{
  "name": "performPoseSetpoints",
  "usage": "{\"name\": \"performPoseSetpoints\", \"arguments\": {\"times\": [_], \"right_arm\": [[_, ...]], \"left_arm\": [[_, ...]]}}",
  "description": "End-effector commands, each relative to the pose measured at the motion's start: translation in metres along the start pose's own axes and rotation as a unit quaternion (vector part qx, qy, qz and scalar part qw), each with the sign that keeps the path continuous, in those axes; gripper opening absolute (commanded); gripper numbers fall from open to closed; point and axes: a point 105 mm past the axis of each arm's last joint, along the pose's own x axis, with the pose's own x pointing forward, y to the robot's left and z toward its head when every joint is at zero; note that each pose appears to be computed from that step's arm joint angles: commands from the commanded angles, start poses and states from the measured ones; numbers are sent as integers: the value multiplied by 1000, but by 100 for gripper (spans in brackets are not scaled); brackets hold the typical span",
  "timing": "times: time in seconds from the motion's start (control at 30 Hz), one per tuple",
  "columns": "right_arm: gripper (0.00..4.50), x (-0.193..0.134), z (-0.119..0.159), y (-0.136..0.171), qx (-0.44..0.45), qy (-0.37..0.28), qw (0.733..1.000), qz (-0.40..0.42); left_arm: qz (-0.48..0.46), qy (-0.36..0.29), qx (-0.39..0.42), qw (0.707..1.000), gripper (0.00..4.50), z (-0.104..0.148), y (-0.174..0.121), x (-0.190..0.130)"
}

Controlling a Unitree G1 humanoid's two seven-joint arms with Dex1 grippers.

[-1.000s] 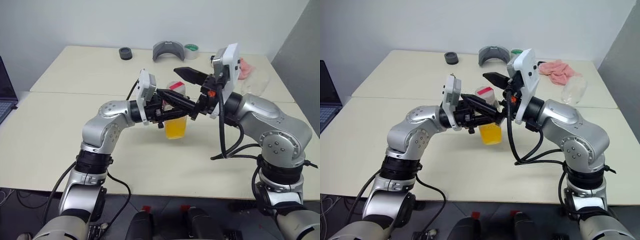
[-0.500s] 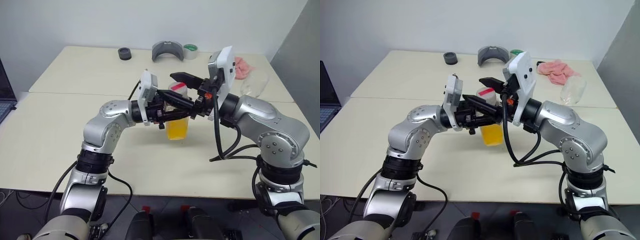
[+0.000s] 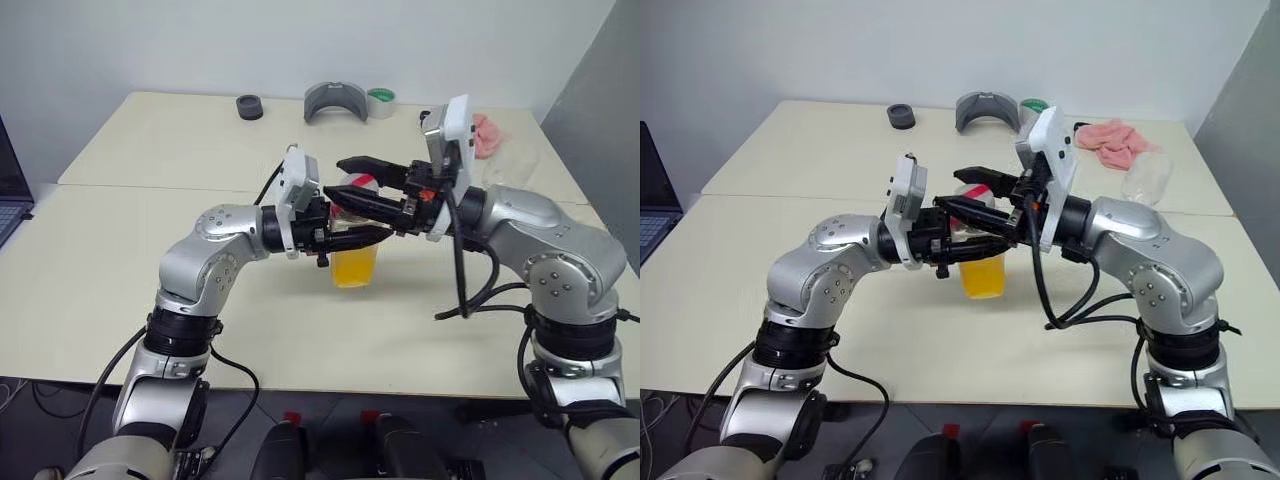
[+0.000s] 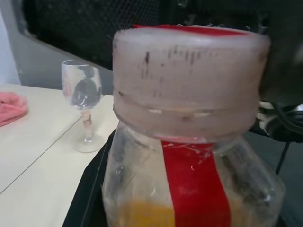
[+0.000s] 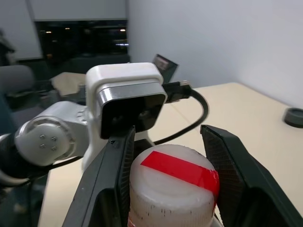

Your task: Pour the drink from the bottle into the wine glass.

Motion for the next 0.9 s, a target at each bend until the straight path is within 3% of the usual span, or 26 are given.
{"name": "performPoseSetpoints", "arguments": {"times": [0.03,0.23,0.43,0.67,0.77,0.9], "right_arm": [[189,-12,7,17,-16,-9,993,117],[189,-11,3,21,-22,1,969,247],[189,-6,6,14,-31,0,964,265],[432,-31,6,8,-7,20,974,224],[447,-48,9,9,-1,23,986,165],[447,-44,12,4,-24,10,999,45]], "left_arm": [[-16,-24,22,999,190,22,-11,-6],[-44,-31,19,998,190,33,-27,-7],[-25,-39,22,999,190,38,-23,-6],[2,-39,21,999,190,34,-18,-12],[23,-34,21,999,190,29,-10,-16],[39,-32,26,998,190,24,0,-16]]}}
